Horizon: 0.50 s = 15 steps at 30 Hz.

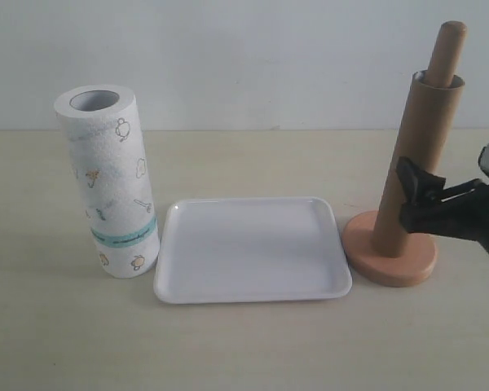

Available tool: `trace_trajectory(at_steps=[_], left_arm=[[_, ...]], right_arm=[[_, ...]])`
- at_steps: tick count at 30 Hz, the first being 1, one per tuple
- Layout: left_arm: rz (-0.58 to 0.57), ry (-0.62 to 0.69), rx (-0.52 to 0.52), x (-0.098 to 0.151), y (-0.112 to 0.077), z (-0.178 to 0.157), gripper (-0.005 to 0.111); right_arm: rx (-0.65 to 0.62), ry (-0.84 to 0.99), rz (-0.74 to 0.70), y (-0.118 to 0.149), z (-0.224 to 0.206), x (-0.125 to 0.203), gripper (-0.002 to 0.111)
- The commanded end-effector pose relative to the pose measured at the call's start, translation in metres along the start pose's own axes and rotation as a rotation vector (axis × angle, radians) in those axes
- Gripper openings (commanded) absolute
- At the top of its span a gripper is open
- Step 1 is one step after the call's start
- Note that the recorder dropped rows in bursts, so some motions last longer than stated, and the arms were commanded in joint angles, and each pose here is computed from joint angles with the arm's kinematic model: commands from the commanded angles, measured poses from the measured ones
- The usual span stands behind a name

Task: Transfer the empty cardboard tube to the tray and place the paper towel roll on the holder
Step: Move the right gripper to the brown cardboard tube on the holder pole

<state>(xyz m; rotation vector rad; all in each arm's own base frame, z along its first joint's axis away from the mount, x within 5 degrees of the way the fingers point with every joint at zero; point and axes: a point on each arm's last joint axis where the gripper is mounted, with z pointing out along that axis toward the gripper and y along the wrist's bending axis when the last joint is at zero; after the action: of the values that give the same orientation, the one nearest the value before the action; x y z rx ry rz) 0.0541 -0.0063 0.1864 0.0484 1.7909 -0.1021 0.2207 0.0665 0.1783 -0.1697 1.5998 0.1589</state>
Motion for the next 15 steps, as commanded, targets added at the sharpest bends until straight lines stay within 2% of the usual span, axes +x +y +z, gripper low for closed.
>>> trace_trajectory(at_steps=[1,8,15], left_arm=[[-0.001,-0.001,0.008,0.001,0.0,0.0,0.004],[-0.001,-0.001,0.008,0.001,0.0,0.0,0.004],[-0.001,-0.001,0.008,0.001,0.0,0.0,0.004]], right_arm=[[-0.016,-0.018,-0.019,0.004,0.019,0.002,0.086],[-0.05,-0.042,-0.026,0.011,0.042,-0.007,0.086],[-0.054,0.027,-0.037,0.013,0.057,-0.011,0.086]])
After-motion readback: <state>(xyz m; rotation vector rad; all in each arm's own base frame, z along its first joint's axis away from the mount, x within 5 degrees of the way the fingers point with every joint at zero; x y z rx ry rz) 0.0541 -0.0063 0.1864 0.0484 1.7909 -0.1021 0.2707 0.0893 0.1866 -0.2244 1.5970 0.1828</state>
